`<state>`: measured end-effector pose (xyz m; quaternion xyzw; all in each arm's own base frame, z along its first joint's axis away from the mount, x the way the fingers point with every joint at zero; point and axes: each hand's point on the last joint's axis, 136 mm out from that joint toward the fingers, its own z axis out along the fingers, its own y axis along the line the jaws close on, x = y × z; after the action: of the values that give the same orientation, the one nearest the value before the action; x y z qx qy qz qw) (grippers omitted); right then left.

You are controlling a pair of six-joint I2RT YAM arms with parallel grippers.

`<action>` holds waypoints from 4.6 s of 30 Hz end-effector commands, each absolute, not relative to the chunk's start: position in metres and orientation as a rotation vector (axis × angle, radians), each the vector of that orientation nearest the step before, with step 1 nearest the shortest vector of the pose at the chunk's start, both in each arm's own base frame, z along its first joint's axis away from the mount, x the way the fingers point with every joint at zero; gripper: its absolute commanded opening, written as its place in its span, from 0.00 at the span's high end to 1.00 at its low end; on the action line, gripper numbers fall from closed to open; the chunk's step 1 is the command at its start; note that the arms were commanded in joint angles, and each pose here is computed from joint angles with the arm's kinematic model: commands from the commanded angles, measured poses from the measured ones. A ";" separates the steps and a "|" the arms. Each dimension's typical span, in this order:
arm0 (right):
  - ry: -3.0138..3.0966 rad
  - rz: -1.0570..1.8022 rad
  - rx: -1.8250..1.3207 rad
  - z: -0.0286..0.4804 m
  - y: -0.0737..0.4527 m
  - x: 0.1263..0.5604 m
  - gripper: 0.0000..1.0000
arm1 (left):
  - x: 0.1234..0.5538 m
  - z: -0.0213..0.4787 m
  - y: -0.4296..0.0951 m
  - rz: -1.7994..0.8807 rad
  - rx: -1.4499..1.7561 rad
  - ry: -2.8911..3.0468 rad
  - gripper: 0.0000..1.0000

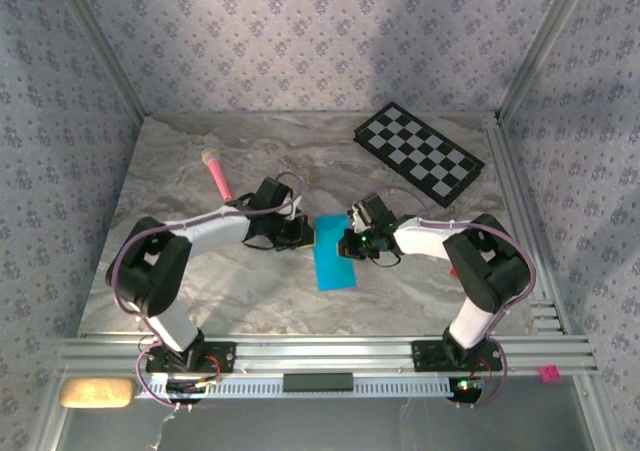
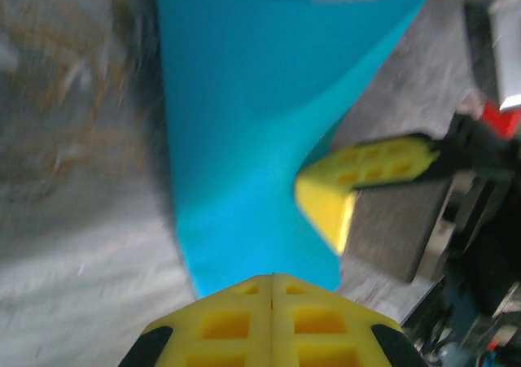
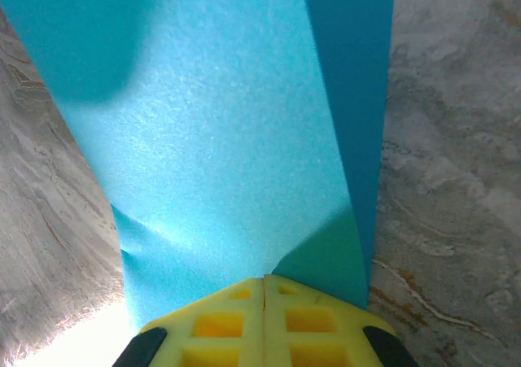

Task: Fold a paper plane with a square sheet of paper (pick it up from the middle)
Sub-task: First fold the square sheet of paper in half at the center of the table.

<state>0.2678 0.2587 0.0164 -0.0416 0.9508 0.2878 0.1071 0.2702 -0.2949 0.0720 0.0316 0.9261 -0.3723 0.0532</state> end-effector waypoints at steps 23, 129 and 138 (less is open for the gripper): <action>3.054 0.501 -0.031 -0.041 0.206 0.221 1.00 | 0.299 0.006 -0.291 -1.059 0.004 2.918 0.96; 3.072 0.503 -0.090 -0.043 0.199 0.215 1.00 | 0.344 0.070 -0.326 -1.234 0.079 2.736 0.94; 3.080 0.495 -0.081 -0.045 0.196 0.212 1.00 | 0.341 0.020 -0.316 -1.166 0.000 2.836 0.95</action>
<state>0.2698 0.2585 0.0166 -0.0567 0.9463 0.2910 0.1288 0.3436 -0.3209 0.0307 -0.0025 0.9237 -0.3809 0.0422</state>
